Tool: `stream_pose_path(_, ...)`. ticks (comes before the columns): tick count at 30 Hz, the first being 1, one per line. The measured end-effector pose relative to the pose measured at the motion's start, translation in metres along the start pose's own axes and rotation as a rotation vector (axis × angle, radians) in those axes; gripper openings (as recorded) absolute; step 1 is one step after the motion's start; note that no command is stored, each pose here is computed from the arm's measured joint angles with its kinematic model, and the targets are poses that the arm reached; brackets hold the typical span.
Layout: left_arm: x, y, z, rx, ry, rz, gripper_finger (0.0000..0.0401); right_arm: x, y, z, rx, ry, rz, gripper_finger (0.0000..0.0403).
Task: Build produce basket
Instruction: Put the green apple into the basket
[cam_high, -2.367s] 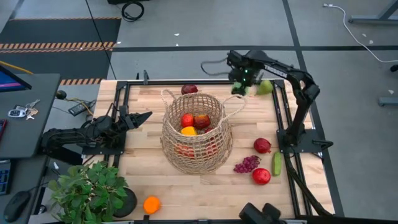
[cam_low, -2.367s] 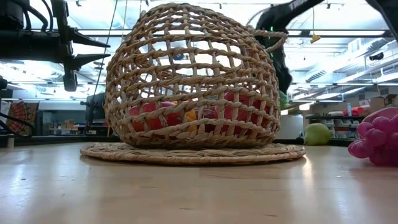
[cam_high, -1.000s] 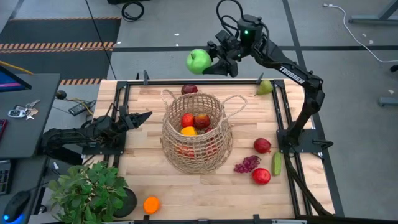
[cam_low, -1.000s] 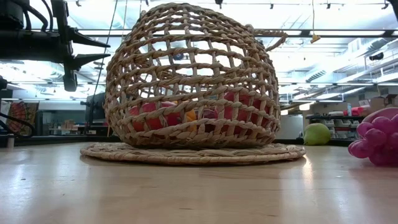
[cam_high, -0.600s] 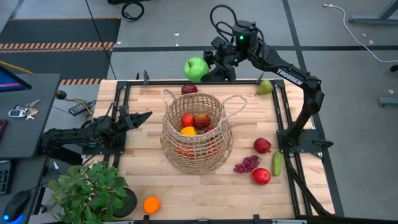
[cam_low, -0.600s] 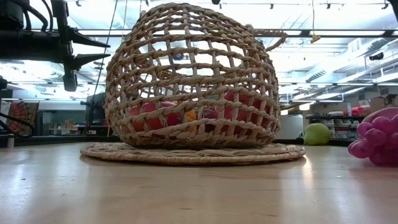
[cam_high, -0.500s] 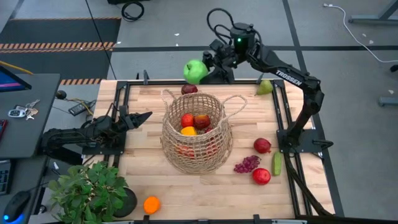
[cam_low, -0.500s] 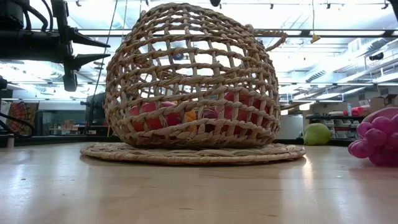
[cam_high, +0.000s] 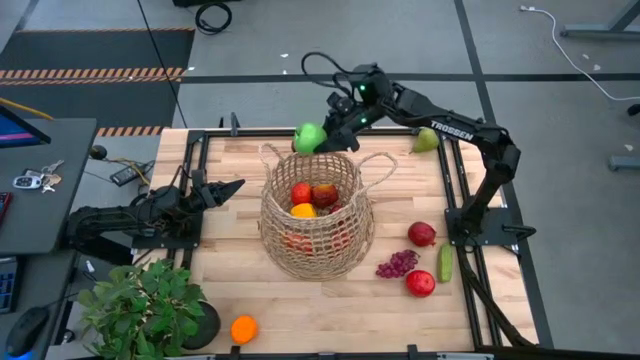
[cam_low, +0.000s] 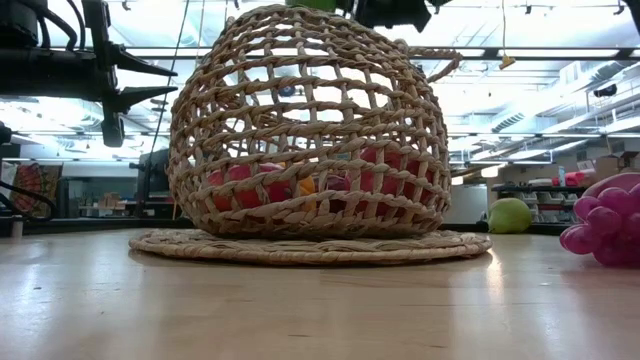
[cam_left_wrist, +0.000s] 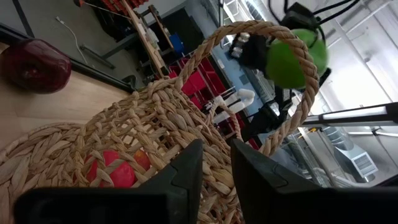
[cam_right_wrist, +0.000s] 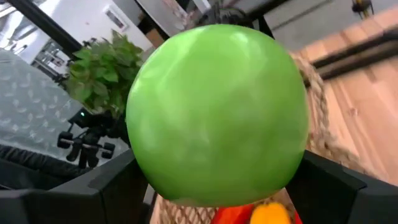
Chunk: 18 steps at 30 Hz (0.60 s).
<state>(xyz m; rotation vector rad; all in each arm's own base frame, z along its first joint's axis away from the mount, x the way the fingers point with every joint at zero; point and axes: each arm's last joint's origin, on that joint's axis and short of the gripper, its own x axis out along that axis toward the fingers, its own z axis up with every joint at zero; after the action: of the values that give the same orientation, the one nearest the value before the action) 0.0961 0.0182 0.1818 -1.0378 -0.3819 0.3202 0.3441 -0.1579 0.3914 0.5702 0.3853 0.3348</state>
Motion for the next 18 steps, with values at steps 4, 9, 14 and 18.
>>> stream_pose_path(4, 0.0, 0.0, 0.0, 0.0, 0.0, 0.0, 0.0091, 0.003, -0.007, -0.008, 0.028, 0.02, -0.007, 0.0333)
stream_pose_path(9, 0.0, 0.0, 0.0, 0.0, 0.0, 0.0, 0.0087, 0.003, -0.012, -0.018, 0.09, 0.072, -0.031, 0.0333)
stream_pose_path(14, 0.0, 0.0, 0.0, 0.0, 0.0, 0.0, 0.009, 0.011, -0.007, -0.023, 0.052, 0.103, -0.072, 0.0333)
stream_pose_path(18, 0.0, 0.0, 0.0, 0.0, 0.0, 0.0, 0.009, 0.016, -0.005, -0.028, 0.01, 0.129, -0.133, 0.0333)
